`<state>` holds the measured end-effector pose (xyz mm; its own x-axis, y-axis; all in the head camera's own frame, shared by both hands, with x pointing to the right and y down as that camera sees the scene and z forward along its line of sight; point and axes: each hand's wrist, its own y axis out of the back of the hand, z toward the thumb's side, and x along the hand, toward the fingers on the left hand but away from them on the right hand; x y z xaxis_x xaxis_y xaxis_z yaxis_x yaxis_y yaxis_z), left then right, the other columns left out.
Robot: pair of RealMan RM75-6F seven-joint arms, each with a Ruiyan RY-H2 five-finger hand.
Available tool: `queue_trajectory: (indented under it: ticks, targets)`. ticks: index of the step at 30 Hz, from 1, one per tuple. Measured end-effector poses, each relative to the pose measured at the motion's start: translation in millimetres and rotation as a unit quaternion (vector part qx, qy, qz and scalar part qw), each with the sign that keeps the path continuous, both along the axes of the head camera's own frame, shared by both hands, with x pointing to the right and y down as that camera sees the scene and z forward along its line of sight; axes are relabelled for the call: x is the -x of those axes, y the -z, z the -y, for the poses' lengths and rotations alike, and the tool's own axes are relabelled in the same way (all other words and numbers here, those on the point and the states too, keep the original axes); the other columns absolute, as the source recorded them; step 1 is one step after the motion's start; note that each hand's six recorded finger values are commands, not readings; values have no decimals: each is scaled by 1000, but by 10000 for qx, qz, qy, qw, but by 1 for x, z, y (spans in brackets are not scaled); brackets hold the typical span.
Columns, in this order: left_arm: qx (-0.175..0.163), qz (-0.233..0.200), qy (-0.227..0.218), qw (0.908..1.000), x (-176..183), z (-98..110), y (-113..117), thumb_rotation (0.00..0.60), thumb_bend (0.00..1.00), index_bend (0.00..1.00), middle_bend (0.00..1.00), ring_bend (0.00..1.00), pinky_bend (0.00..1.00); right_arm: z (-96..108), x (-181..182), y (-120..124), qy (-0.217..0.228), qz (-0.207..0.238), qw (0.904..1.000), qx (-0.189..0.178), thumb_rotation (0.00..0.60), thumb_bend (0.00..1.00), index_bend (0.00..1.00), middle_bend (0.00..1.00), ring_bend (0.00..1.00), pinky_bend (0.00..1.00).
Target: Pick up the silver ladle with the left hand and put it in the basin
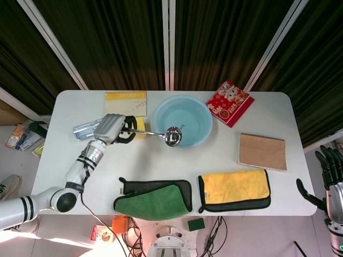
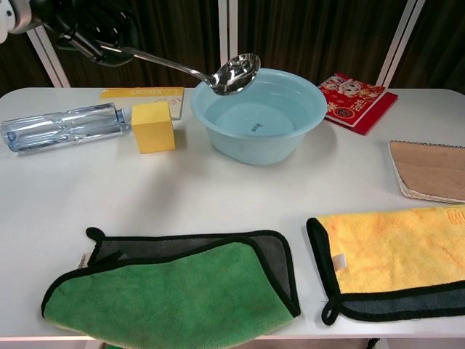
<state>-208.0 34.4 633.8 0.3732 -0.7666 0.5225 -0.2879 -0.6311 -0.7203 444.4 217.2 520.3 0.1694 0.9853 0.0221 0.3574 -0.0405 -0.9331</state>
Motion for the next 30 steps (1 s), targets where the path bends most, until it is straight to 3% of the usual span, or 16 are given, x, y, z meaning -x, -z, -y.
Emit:
queue_trajectory:
  ticks: [6, 13, 19, 30]
  targets:
    - [82, 343, -190, 9992, -36, 25, -3, 600, 423, 754, 655, 664, 903, 1, -3, 0, -15, 33, 10000, 4, 600, 324, 0, 0, 0, 0]
    - [60, 913, -272, 9954, -67, 49, -28, 600, 423, 760, 660, 662, 903, 2, -10, 2, -41, 65, 10000, -31, 600, 323, 0, 0, 0, 0]
    - [44, 1364, -385, 9899, -79, 52, -49, 600, 424, 765, 657, 661, 903, 3, -16, 1, -98, 98, 9999, -34, 600, 325, 0, 0, 0, 0]
    - [11, 1702, -497, 9842, -92, 54, -67, 600, 428, 768, 661, 661, 902, 5, -22, -2, -175, 133, 9998, -22, 600, 324, 0, 0, 0, 0]
